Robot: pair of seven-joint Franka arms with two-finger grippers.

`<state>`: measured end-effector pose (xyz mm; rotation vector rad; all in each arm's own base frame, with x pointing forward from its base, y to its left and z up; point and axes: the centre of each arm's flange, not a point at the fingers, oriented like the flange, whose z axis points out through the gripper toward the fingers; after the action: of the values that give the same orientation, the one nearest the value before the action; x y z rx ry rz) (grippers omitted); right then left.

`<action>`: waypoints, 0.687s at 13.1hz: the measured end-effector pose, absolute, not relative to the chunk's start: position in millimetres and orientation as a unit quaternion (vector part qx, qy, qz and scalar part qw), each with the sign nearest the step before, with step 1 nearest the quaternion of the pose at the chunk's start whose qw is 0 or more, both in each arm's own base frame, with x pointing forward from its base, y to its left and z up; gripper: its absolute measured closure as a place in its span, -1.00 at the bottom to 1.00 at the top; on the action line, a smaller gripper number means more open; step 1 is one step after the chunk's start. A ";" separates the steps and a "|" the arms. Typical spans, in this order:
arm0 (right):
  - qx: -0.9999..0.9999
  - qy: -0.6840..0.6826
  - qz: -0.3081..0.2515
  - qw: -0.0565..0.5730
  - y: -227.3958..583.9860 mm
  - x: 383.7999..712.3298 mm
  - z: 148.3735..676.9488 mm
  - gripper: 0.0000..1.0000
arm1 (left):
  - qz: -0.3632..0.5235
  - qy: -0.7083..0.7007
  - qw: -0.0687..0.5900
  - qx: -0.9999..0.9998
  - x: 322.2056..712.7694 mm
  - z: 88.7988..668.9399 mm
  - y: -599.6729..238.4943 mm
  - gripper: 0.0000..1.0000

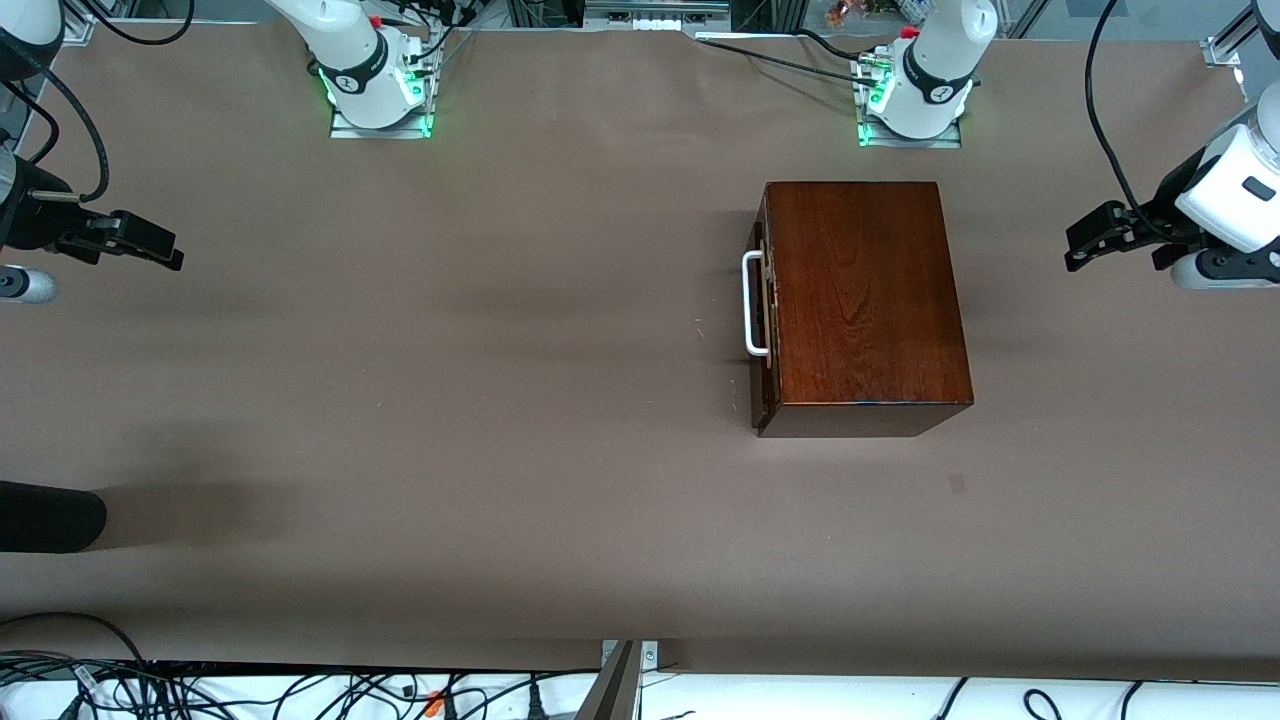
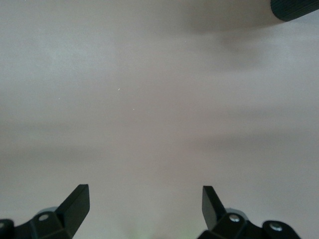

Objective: Open drawer, take yellow block, close drawer

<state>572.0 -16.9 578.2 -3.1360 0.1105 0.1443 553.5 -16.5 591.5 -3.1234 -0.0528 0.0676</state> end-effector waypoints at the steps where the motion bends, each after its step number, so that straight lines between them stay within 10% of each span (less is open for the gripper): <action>1: -0.998 0.035 0.046 0.000 -16.9 572.0 578.2 -1.00 | 0.024 -0.015 0.009 -1.000 552.8 591.1 -18.4 -1.00; 9: -0.998 0.035 0.046 0.000 -16.5 572.1 578.0 -1.00 | 0.070 0.086 0.011 -0.994 550.7 549.4 -139.8 -1.00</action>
<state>572.1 -16.5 578.0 -3.1360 0.1093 0.1449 550.7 -139.8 549.4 -3.1008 0.2695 0.2172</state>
